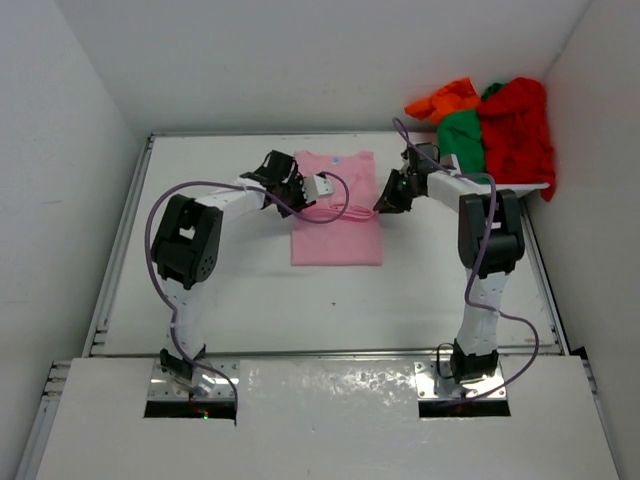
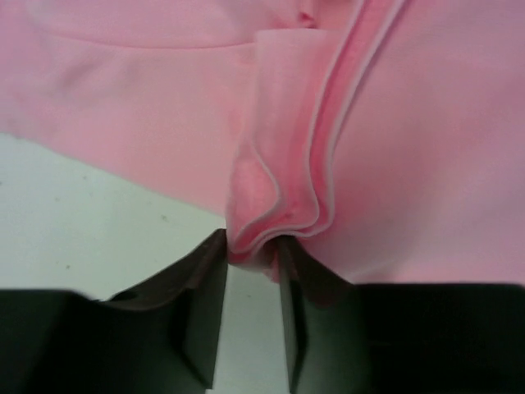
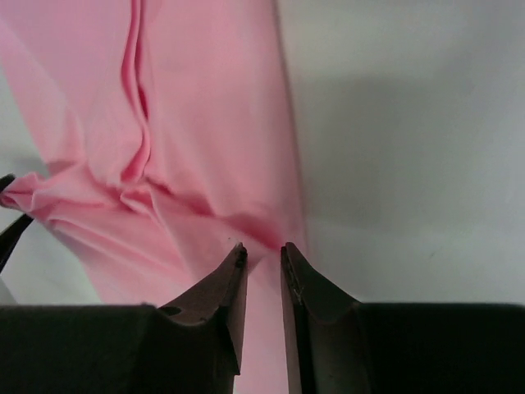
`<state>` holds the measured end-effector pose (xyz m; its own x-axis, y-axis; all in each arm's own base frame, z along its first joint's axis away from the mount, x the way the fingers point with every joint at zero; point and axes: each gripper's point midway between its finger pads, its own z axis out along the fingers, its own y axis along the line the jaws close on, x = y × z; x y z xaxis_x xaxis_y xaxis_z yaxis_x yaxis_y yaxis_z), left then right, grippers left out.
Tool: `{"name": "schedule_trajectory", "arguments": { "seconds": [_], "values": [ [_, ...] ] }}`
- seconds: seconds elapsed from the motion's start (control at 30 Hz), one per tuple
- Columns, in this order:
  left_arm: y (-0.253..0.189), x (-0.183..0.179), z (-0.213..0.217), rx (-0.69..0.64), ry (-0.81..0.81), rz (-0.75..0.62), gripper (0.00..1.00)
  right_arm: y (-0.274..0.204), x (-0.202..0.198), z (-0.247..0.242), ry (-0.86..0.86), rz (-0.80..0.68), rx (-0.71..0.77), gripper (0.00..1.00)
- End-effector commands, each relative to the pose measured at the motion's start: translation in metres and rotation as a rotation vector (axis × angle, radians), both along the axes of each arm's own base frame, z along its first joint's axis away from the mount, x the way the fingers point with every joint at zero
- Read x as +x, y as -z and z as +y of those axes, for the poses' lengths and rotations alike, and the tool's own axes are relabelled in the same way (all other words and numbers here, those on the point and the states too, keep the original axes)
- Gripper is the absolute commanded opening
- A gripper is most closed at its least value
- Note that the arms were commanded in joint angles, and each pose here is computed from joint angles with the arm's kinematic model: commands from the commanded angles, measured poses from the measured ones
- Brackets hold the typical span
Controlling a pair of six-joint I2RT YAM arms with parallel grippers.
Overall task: Fold and stack the t-shirts
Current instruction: Fold the folded rectangular tshirt in 1/3 of the way, then grab one side of the 2/3 rectangular tshirt with both arms
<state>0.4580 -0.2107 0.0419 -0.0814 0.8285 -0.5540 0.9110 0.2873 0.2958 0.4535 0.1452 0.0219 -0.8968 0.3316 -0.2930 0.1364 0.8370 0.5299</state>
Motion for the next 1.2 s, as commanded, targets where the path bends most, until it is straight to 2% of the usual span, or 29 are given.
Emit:
{"name": "schedule_trajectory", "arguments": {
  "seconds": [0.0, 0.07, 0.1, 0.23, 0.27, 0.3, 0.33, 0.37, 0.4, 0.47, 0.5, 0.53, 0.57, 0.6, 0.67, 0.7, 0.77, 0.8, 0.9, 1.17],
  "values": [
    [-0.029, 0.049, 0.004, -0.041, -0.146, -0.153, 0.3, -0.018, 0.045, -0.025, 0.034, -0.113, -0.059, 0.23],
    [-0.04, 0.068, 0.009, -0.057, -0.257, -0.195, 0.33, -0.019, 0.059, -0.038, 0.049, -0.133, -0.115, 0.24],
    [-0.048, 0.082, 0.018, -0.033, -0.333, -0.232, 0.38, -0.033, 0.073, -0.048, 0.041, -0.181, -0.178, 0.25],
    [-0.063, 0.101, 0.043, -0.05, -0.528, -0.254, 0.49, -0.068, 0.087, -0.062, -0.009, -0.294, -0.286, 0.28],
    [-0.068, 0.104, 0.048, -0.056, -0.55, -0.259, 0.5, -0.089, 0.087, -0.063, -0.014, -0.344, -0.295, 0.28],
    [-0.072, 0.107, 0.056, -0.06, -0.576, -0.262, 0.5, -0.081, 0.073, -0.059, -0.038, -0.332, -0.295, 0.28],
    [-0.084, 0.111, 0.061, -0.078, -0.604, -0.279, 0.51, -0.106, 0.07, -0.053, -0.046, -0.408, -0.272, 0.28],
    [-0.089, 0.113, 0.065, -0.079, -0.623, -0.282, 0.51, -0.088, 0.05, -0.043, -0.08, -0.377, -0.266, 0.28],
    [-0.094, 0.114, 0.07, -0.086, -0.63, -0.278, 0.51, -0.09, 0.043, -0.038, -0.09, -0.389, -0.257, 0.3],
    [-0.116, 0.107, 0.07, -0.065, -0.572, -0.28, 0.51, -0.087, 0.026, -0.031, -0.091, -0.366, -0.23, 0.33],
    [-0.12, 0.097, 0.059, -0.072, -0.486, -0.256, 0.47, -0.082, 0.012, -0.028, -0.073, -0.32, -0.205, 0.34],
    [-0.117, 0.084, 0.053, -0.023, -0.355, -0.25, 0.46, -0.072, -0.006, -0.03, -0.071, -0.24, -0.204, 0.36],
    [-0.133, 0.058, 0.037, -0.03, -0.229, -0.239, 0.47, -0.061, -0.022, -0.029, -0.078, -0.181, -0.202, 0.41],
    [-0.106, 0.03, 0.037, 0.039, -0.137, -0.18, 0.47, -0.061, -0.033, -0.025, -0.09, -0.163, -0.191, 0.45],
    [-0.1, -0.014, 0.025, 0.156, 0.075, -0.195, 0.47, -0.043, -0.065, -0.017, -0.122, -0.081, -0.195, 0.54],
    [-0.069, -0.043, 0.031, 0.221, 0.135, -0.122, 0.47, -0.042, -0.075, -0.012, -0.136, -0.065, -0.187, 0.57],
    [-0.053, -0.074, 0.024, 0.259, 0.262, -0.099, 0.47, -0.028, -0.097, -0.003, -0.162, -0.002, -0.175, 0.59],
    [-0.034, -0.093, 0.027, 0.274, 0.303, -0.058, 0.47, -0.025, -0.102, 0.001, -0.154, 0.022, -0.148, 0.59],
    [-0.015, -0.121, 0.017, 0.269, 0.374, -0.015, 0.52, -0.006, -0.121, 0.003, -0.134, 0.08, -0.125, 0.59],
    [0.006, -0.116, 0.006, 0.276, 0.377, -0.037, 0.57, 0.021, -0.145, 0.011, -0.096, 0.154, -0.063, 0.57]
  ]
}}
